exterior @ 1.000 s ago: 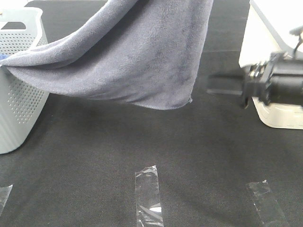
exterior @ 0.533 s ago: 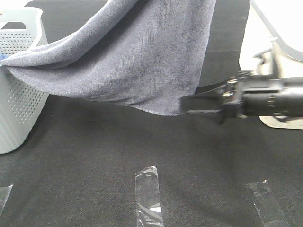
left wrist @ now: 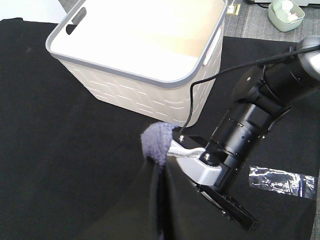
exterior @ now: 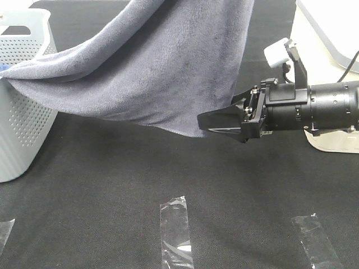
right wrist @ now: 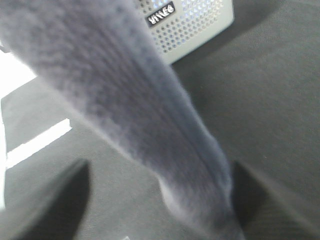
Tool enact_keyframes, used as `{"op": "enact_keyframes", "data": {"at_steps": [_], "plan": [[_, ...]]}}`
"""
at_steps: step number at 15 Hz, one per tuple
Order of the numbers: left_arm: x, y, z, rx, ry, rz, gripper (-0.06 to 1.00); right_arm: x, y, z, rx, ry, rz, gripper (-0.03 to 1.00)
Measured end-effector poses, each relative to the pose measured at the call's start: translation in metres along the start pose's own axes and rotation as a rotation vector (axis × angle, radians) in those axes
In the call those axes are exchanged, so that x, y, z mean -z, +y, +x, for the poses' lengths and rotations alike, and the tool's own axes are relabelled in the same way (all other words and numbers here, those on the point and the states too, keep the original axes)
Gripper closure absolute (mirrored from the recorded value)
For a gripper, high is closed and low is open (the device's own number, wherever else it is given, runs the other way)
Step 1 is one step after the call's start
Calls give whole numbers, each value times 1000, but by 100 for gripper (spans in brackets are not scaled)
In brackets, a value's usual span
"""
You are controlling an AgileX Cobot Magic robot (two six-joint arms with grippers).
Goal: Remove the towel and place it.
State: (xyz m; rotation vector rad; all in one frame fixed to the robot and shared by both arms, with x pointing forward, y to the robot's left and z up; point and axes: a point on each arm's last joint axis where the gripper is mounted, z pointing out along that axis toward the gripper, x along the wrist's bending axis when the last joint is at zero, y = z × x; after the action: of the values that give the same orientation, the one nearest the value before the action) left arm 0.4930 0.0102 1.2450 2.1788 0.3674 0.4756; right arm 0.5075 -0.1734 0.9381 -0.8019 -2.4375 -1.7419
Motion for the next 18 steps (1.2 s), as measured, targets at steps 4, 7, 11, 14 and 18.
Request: {"op": "enact_keyframes", "data": {"at_steps": [4, 7, 11, 14, 18], "plan": [[0, -2, 6, 11, 67, 17, 94, 0, -1, 0, -2, 5, 7, 81], [3, -5, 20, 59, 219, 54, 94, 2, 2, 3, -96, 6, 8, 97], [-2, -16, 48, 137, 476, 115, 94, 15, 26, 13, -282, -27, -7, 97], [-30, -45, 85, 272, 564, 198, 94, 25, 63, 10, -384, -94, 138, 97], [-80, -100, 145, 443, 564, 234, 94, 61, 134, -8, -432, -461, 406, 97]]}}
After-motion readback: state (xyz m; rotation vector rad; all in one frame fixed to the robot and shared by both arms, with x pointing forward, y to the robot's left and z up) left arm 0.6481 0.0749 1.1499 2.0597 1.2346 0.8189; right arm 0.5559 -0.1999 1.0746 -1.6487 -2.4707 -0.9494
